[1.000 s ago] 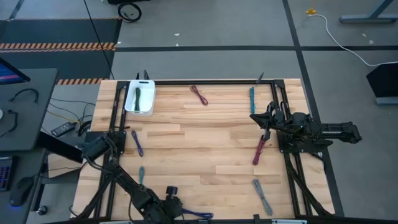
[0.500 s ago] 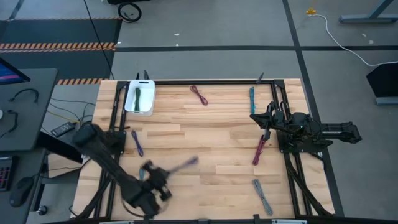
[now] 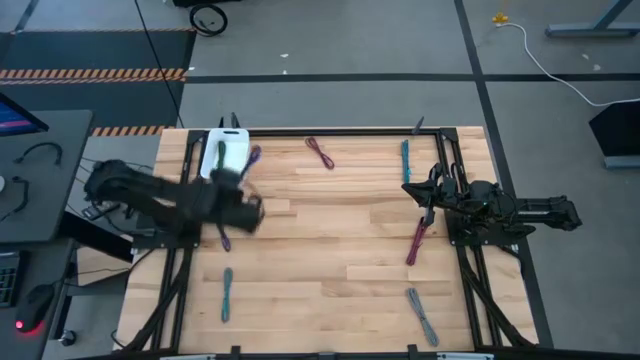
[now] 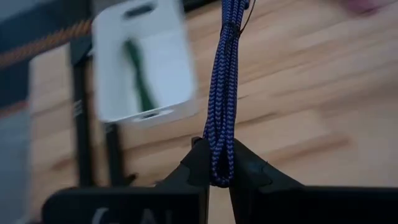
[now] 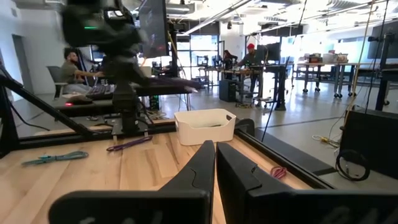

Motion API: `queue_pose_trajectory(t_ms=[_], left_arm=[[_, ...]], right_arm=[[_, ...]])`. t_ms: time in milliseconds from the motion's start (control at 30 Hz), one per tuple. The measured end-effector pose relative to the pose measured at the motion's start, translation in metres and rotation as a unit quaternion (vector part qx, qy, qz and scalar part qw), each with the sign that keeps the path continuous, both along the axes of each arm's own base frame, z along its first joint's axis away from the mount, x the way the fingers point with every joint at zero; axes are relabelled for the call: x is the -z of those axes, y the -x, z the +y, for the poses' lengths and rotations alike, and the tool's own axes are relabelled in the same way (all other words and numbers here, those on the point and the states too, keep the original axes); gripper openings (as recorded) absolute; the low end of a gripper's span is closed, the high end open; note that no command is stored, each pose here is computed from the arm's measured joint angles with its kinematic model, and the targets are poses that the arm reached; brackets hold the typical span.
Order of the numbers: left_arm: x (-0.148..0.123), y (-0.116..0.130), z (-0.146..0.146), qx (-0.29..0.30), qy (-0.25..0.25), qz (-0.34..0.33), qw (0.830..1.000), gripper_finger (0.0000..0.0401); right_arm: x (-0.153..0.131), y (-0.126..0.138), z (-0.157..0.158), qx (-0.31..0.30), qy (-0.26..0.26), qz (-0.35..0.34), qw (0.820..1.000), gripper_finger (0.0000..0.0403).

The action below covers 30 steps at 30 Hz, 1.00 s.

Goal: Pick and place USB-C Cables
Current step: Put the bottom purple charger cable into the white bin

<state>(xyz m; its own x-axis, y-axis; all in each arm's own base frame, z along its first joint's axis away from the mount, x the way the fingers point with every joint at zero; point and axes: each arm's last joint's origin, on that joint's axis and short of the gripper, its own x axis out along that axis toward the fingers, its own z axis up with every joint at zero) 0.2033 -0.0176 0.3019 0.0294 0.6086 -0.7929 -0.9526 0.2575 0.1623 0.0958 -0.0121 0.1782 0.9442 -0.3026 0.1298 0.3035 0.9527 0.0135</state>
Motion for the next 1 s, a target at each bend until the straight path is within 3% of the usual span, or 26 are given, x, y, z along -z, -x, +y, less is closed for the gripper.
queue_pose_trajectory(t_ms=[200,433,633,1000], left_arm=[[0.001,0.006,0.075,-0.078,0.071,0.056,0.993,0.0032],[0.015,0.003,0.126,-0.108,0.111,0.067,0.986,0.0032],[0.050,-0.008,0.151,-0.120,0.166,0.083,0.975,0.0042],[0.085,-0.023,0.165,-0.120,0.187,0.150,0.963,0.0056]], right_arm=[[0.000,0.000,0.000,0.000,0.000,0.000,1.000,0.0023],[0.000,0.000,0.000,0.000,0.000,0.000,1.000,0.0023],[0.000,0.000,0.000,0.000,0.000,0.000,1.000,0.0023],[0.000,0.000,0.000,0.000,0.000,0.000,1.000,0.0023]])
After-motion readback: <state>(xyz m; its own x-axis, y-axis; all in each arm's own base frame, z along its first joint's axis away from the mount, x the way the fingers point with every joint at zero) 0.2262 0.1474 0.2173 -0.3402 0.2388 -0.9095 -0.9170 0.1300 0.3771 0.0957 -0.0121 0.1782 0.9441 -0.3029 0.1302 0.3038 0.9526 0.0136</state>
